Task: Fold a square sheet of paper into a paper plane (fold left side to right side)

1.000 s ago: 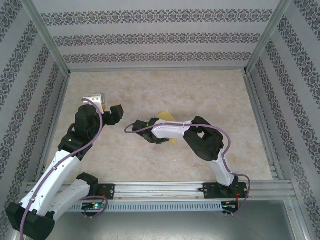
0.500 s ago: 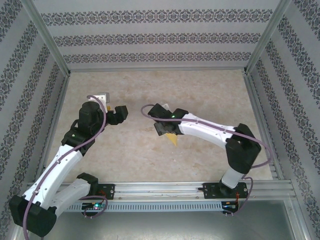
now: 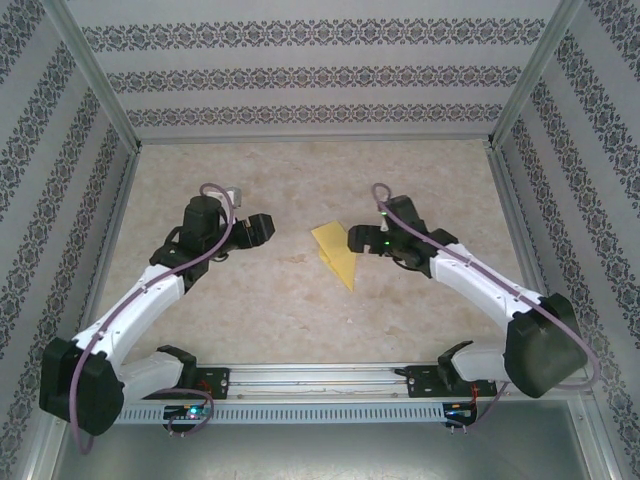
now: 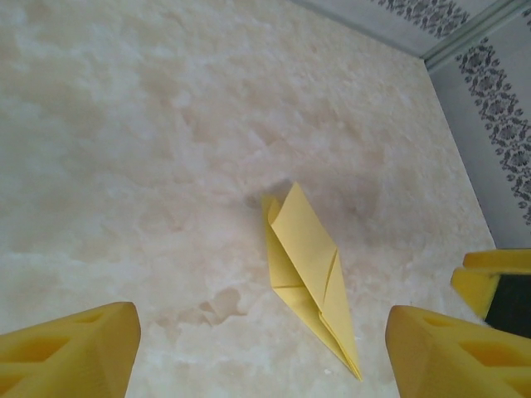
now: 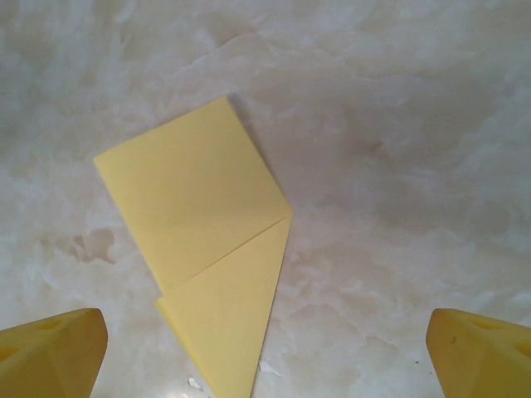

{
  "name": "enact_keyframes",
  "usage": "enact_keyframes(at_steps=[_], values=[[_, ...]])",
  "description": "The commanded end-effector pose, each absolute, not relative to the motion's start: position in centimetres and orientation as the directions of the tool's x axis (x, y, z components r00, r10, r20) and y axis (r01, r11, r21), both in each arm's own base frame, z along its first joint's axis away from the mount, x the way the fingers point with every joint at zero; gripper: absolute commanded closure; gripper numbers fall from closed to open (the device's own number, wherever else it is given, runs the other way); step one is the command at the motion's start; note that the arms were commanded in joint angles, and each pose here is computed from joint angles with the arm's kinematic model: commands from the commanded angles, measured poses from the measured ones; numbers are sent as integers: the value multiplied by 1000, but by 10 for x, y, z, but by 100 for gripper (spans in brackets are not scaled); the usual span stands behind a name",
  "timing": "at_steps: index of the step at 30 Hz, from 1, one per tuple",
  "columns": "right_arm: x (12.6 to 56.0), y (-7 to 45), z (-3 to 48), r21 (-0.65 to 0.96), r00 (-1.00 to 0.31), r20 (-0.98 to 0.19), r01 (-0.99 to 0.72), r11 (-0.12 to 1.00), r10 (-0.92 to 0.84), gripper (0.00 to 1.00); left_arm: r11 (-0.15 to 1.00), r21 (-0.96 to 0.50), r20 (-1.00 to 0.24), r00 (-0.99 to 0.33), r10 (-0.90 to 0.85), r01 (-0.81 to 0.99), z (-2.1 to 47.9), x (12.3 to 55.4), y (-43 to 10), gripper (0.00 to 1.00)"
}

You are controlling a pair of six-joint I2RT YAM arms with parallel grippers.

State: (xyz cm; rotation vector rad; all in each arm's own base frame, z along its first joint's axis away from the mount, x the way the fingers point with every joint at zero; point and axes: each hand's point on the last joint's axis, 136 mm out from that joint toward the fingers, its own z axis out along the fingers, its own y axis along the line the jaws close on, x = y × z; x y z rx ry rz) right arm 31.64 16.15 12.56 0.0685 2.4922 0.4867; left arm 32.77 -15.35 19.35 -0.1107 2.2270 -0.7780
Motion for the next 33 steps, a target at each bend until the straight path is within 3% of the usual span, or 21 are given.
enact_keyframes(at_steps=[1, 7, 23, 33], values=[[323, 164, 134, 589, -805, -499, -44, 807, 320, 2, 743, -648, -582, -736, -344, 165, 189, 329, -172, 24], [325, 130, 109, 699, -783, -405, 68, 712, 472, 2, 710, -690, -509, -793, -335, 143, 167, 328, -196, 27], [319, 127, 81, 707, -804, -348, 113, 698, 483, 2, 644, -762, -381, -847, -371, 60, 115, 327, -270, 33], [319, 129, 79, 712, -809, -345, 105, 694, 476, 2, 635, -772, -352, -847, -397, 23, 83, 358, -292, 38]])
